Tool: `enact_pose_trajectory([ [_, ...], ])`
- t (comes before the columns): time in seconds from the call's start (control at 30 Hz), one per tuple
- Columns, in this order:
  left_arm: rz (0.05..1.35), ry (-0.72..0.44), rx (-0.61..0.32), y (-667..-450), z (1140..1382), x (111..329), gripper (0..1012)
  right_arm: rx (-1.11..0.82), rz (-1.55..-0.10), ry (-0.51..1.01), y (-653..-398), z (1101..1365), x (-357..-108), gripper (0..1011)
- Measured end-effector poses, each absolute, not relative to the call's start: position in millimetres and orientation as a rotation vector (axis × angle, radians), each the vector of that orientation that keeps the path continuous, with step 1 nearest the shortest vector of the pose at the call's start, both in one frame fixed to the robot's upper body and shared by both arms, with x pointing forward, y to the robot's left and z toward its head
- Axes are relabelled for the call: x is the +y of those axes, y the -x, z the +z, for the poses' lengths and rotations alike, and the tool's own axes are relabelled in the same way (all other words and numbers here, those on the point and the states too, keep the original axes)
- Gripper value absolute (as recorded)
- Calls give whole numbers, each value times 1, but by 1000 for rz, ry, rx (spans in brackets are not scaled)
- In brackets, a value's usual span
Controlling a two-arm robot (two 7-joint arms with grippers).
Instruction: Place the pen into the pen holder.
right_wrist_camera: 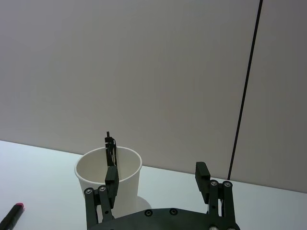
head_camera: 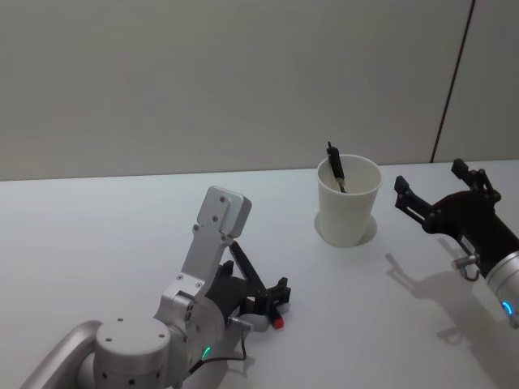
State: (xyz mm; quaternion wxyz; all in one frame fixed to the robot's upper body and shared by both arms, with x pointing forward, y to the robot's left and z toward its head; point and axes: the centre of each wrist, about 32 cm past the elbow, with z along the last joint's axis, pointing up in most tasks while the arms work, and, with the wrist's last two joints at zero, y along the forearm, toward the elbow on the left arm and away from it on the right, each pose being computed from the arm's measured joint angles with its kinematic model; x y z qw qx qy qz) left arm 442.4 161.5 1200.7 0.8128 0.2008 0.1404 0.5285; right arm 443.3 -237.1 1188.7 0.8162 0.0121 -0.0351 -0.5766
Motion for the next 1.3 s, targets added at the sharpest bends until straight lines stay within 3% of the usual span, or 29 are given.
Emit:
enact_pose_trajectory([
  [0.8, 1134, -463, 321, -443, 1202, 160, 1001, -75, -1229, -26, -443, 1189, -237, 1001],
  [1.1, 1138, -469, 320, -444, 1202, 160, 795, -75, -1229, -26, -443, 1189, -237, 1001],
  [1.3, 1138, -471, 321, -444, 1202, 160, 747, -75, -1230, -26, -443, 1189, -237, 1001],
])
